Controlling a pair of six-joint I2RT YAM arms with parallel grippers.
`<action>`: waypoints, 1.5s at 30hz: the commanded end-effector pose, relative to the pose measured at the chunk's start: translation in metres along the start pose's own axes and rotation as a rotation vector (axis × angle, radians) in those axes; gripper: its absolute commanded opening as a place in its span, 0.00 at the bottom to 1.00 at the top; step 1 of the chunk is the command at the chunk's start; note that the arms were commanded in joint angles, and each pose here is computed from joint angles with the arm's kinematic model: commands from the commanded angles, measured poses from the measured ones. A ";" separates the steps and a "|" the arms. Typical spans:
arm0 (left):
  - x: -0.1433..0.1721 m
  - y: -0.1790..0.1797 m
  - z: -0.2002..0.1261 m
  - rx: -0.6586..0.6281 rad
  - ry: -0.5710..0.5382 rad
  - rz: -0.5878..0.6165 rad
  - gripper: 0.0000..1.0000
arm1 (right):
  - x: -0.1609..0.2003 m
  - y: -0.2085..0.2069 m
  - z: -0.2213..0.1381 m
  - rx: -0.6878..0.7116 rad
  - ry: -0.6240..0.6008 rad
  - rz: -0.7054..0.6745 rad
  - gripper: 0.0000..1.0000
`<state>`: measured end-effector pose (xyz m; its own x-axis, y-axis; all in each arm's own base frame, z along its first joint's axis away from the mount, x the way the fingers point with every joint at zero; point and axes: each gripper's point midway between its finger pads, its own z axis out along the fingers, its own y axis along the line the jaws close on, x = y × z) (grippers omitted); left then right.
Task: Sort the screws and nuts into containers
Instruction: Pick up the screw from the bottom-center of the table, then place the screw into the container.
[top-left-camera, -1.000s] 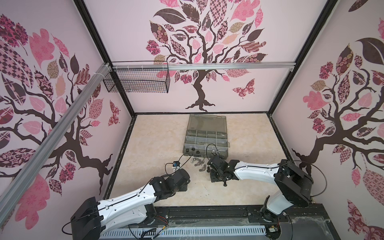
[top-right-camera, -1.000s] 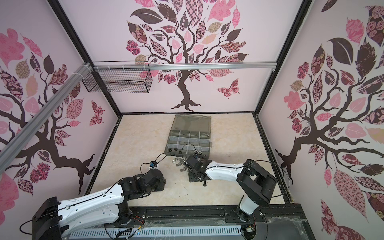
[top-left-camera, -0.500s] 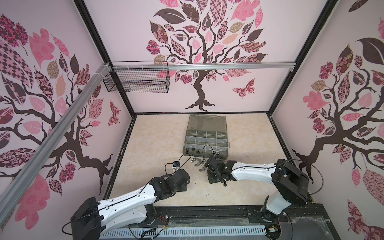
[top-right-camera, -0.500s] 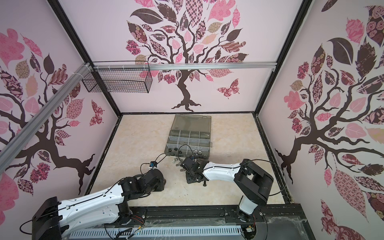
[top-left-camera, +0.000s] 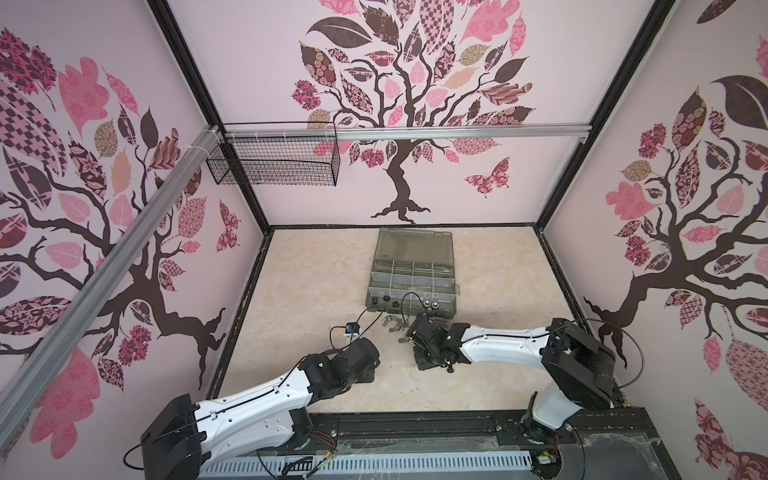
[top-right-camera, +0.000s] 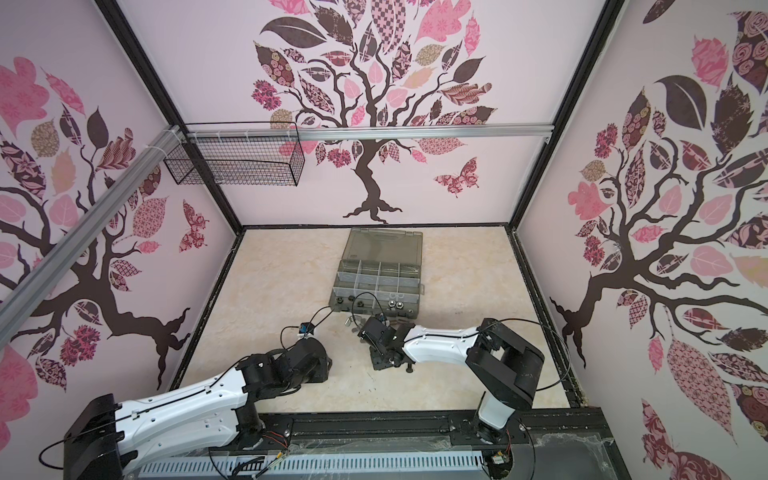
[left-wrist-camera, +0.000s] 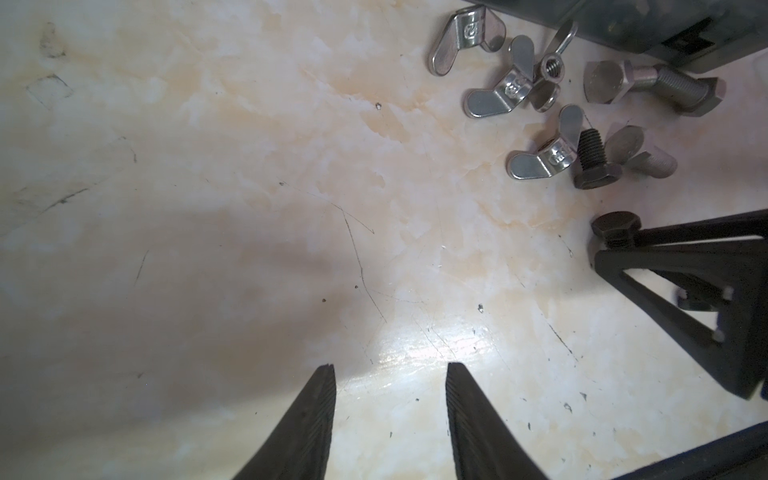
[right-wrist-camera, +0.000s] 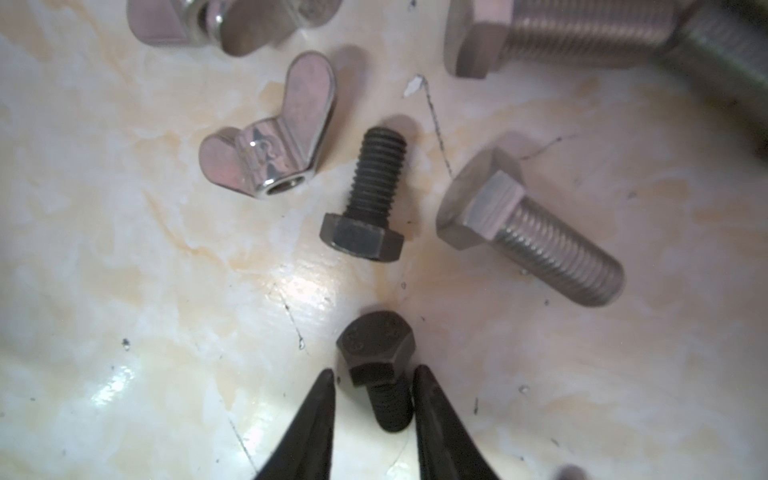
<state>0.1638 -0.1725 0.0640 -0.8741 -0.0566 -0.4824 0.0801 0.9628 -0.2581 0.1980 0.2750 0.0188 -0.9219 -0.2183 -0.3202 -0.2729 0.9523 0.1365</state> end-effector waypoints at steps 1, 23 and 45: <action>0.004 0.008 0.000 -0.013 0.000 -0.009 0.48 | 0.006 -0.010 0.005 0.069 0.024 -0.027 0.27; 0.005 0.009 -0.003 0.017 -0.013 -0.042 0.48 | -0.122 -0.040 -0.085 0.068 -0.234 -0.046 0.11; 0.006 0.016 -0.016 0.047 -0.034 -0.096 0.48 | -0.215 -0.118 -0.052 0.210 -0.263 0.047 0.13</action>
<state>0.1556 -0.1606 0.0812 -0.8547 -0.1540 -0.4957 0.0416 0.9315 -0.3613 0.4078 0.2084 0.1351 -0.8045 -0.1319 -0.5791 -0.1609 0.9870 -0.0013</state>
